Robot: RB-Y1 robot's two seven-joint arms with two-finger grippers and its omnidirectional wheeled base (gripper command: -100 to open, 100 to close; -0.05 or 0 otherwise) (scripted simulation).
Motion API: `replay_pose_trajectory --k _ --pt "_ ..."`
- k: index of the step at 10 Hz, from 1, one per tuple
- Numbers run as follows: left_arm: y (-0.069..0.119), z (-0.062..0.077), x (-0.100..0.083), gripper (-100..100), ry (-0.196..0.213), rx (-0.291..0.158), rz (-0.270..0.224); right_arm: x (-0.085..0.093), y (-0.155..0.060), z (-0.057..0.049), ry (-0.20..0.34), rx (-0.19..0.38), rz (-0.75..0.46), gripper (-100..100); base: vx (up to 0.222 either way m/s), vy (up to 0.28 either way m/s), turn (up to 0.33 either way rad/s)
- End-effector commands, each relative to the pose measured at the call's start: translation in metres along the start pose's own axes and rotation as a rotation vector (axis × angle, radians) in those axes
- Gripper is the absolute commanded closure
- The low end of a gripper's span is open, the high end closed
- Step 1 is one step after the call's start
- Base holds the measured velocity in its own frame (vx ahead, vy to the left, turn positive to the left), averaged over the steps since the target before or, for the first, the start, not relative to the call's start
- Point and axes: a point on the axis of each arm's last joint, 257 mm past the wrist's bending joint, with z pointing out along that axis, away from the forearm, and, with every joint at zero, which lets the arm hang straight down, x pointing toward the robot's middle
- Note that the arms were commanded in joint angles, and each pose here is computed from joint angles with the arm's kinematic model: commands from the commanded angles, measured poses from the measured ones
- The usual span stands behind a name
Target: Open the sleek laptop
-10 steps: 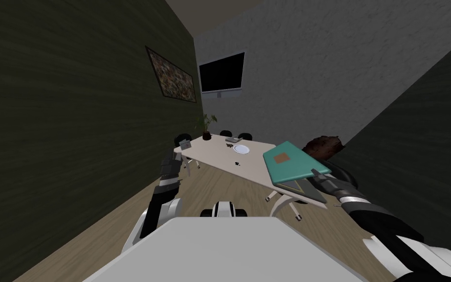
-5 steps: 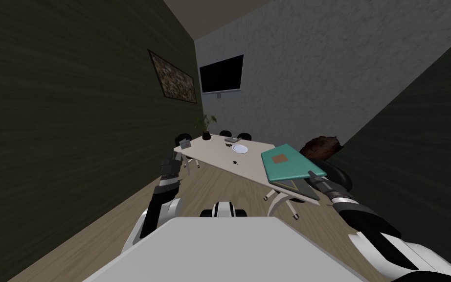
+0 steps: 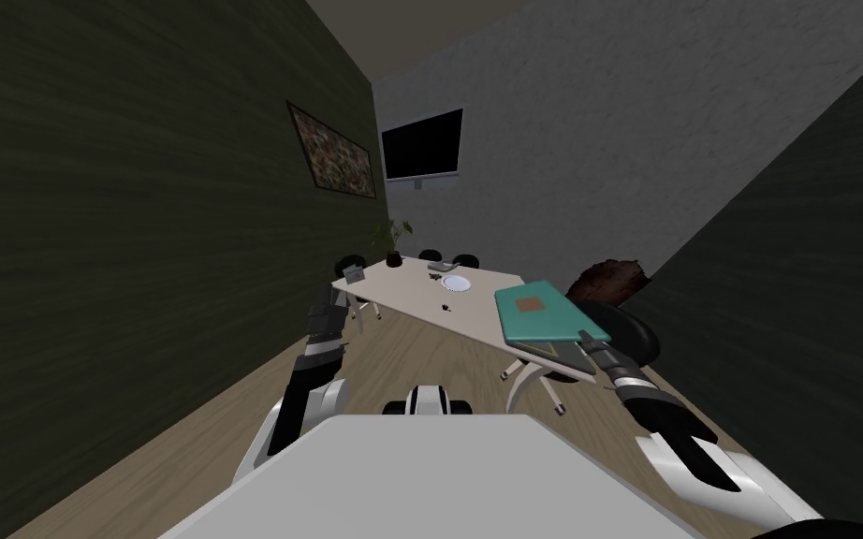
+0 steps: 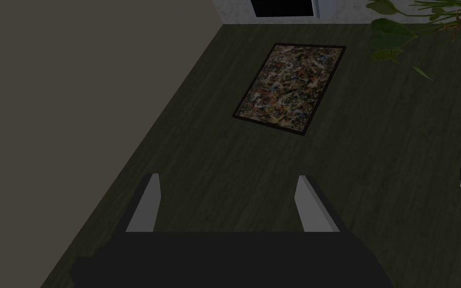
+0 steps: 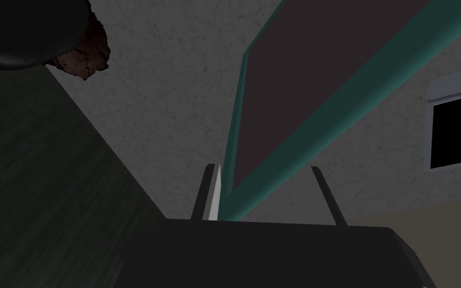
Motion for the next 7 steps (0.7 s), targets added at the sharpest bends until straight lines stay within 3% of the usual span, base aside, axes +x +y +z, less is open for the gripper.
replay_pose_trajectory --k 1,2,7 --pt "0.0 0.0 0.0 0 0.0 0.0 0.0 0.03 0.005 0.002 0.024 -0.004 0.067 100 -0.046 -0.047 0.018" --pt "0.0 0.0 0.0 0 0.0 0.0 0.0 0.007 0.0 -0.001 0.004 0.006 0.056 -100 -0.019 -0.013 0.003" --pt "0.0 0.0 0.0 0 0.0 0.0 0.0 -0.023 0.004 -0.005 0.0 0.01 0.053 -100 0.018 0.01 0.0"
